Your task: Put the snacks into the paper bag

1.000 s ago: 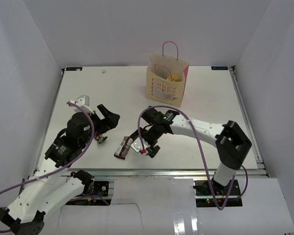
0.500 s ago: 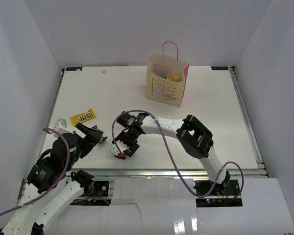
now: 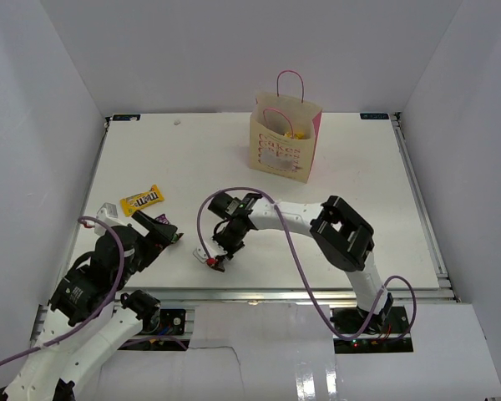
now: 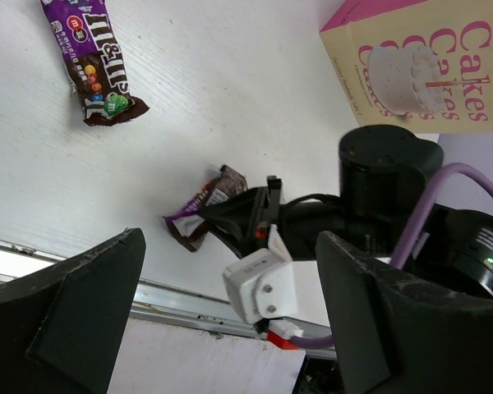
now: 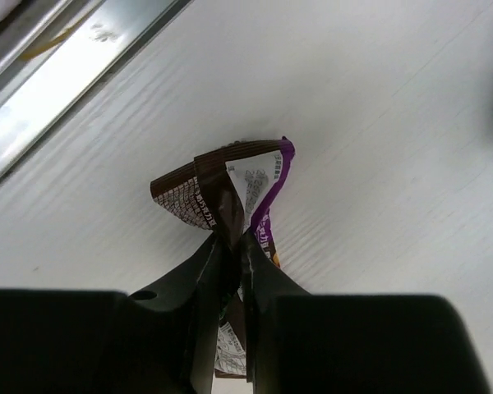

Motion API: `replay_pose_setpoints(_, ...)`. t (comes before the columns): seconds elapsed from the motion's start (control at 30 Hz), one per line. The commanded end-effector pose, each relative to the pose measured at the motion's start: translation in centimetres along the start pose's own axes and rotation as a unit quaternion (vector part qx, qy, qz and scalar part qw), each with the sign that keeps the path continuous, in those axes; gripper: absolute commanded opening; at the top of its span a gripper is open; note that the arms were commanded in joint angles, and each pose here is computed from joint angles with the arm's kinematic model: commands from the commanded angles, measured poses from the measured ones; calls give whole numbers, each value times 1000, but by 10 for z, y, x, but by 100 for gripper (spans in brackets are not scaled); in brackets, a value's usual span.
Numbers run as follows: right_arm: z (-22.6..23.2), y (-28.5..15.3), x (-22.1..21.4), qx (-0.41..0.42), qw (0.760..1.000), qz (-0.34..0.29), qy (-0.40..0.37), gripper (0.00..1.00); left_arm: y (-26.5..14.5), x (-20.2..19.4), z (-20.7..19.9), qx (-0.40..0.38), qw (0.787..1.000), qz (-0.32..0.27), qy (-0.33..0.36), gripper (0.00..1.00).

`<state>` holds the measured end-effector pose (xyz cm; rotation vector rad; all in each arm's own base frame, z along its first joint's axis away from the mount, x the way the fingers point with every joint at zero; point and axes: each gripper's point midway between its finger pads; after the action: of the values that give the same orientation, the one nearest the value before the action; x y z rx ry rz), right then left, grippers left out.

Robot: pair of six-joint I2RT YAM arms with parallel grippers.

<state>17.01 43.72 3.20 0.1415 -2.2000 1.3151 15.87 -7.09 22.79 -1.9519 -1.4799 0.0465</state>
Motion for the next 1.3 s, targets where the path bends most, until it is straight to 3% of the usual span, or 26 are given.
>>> replay_pose_setpoints(0.0, 27, -28, 9, 5, 996, -23, 92, 12, 8, -4, 3, 8, 1000, 2, -3, 95)
replay_pose_setpoints(0.23, -17, -154, 58, -151, 975, -77, 146, 8, 38, -26, 7, 19, 999, 32, 18, 96)
replay_pose_setpoints(0.4, -57, -282, 57, -312, 929, -72, 183, 8, 61, -40, 13, 40, 997, 50, 41, 96)
replay_pose_setpoints(0.43, -78, -321, 63, -365, 914, -70, 162, 8, 65, -42, 14, 47, 996, 54, 49, 96)
replay_pose_setpoints(0.53, -95, -405, 48, -472, 856, -65, 201, 8, 73, -47, 11, 43, 996, 61, 55, 96)
replay_pose_setpoints(0.57, -103, -455, 48, -528, 828, -58, 181, 8, 76, -49, 11, 47, 995, 66, 62, 96)
replay_pose_setpoints(0.7, -109, -545, 27, -636, 733, -67, 230, 8, 84, -52, 4, 44, 994, 72, 74, 96)
replay_pose_setpoints(0.83, -112, -581, -5, -697, 669, -41, 255, 8, 88, -54, 3, 50, 993, 74, 83, 96)
replay_pose_setpoints(0.9, -113, -583, -29, -707, 654, -28, 269, 8, 90, -54, 5, 55, 992, 72, 85, 96)
replay_pose_setpoints(1.13, -111, -547, -98, -688, 647, -9, 327, 9, 98, -58, 8, 77, 990, 81, 91, 96)
replay_pose_setpoints(1.27, -102, -530, -119, -676, 652, 13, 345, 23, 105, -58, 16, 110, 986, 86, 96, 97)
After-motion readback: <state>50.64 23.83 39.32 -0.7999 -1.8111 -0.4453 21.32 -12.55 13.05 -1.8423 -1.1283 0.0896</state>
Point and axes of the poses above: each gripper's point midway between its finger pads, its own y axis out along the fingers, its own z axis along the line the jaws close on, x = y × z, and after that the axes turned 14 degrees about -y, right-handed
